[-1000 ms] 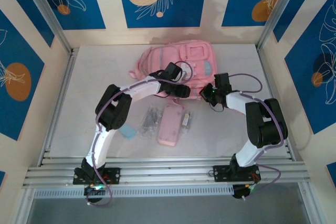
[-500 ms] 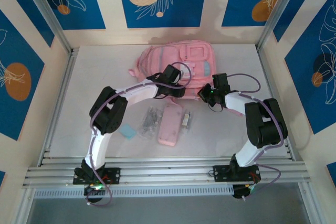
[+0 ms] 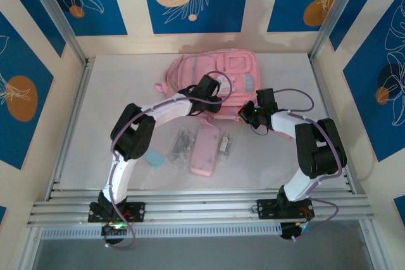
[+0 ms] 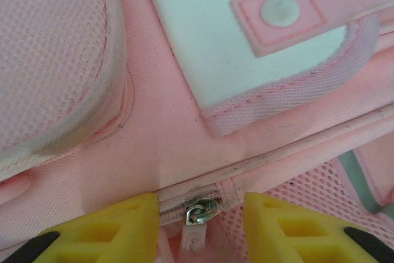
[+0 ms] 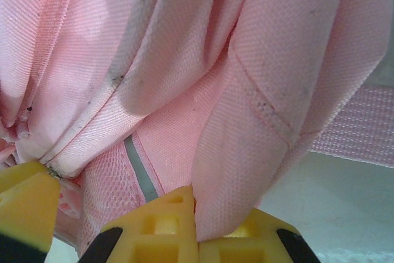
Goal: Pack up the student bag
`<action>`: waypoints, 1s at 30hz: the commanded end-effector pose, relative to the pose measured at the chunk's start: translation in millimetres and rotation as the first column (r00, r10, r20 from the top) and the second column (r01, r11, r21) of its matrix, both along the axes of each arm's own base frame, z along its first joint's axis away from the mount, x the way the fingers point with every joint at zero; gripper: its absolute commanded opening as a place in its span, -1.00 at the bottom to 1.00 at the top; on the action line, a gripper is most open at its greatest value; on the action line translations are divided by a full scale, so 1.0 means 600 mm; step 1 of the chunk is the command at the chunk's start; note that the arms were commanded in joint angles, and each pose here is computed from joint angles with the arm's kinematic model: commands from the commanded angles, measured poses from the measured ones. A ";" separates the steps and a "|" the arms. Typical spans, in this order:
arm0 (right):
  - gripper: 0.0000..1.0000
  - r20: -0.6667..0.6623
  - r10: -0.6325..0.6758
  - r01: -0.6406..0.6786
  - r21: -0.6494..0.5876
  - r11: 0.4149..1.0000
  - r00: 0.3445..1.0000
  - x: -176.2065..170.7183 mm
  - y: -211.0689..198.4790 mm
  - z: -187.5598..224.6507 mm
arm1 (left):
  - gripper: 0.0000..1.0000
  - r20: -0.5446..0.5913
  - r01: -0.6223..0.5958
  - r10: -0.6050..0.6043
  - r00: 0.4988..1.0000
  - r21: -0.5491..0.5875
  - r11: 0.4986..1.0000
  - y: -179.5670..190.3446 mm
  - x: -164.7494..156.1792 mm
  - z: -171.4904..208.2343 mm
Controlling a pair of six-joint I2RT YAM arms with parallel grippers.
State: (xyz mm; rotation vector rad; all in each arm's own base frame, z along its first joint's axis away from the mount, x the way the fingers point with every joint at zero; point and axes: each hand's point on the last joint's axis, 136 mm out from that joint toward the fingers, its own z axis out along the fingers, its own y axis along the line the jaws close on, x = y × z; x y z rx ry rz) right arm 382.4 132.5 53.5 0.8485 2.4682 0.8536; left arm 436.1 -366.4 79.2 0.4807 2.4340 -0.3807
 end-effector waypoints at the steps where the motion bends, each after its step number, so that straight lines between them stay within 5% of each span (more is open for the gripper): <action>1: -1.00 -0.047 0.073 -0.070 0.049 0.996 0.996 -0.030 0.027 -0.004 | -0.28 -0.067 0.026 -0.022 0.998 0.058 0.998 0.002 -0.004 -0.043; 16: -1.00 -0.048 0.063 -0.060 0.056 0.997 0.997 -0.021 0.021 -0.009 | -0.32 -0.227 0.085 -0.031 0.973 0.230 0.970 0.046 -0.085 -0.106; 25: -1.00 -0.049 0.063 -0.060 0.057 0.997 0.997 -0.022 0.023 -0.013 | -0.35 -0.213 0.115 -0.058 0.975 0.267 0.957 0.024 -0.047 -0.124; 30: -1.00 -0.048 0.061 -0.058 0.065 0.996 0.997 -0.023 0.024 -0.013 | -0.38 -0.301 0.152 -0.050 0.952 0.328 0.932 0.032 -0.044 -0.169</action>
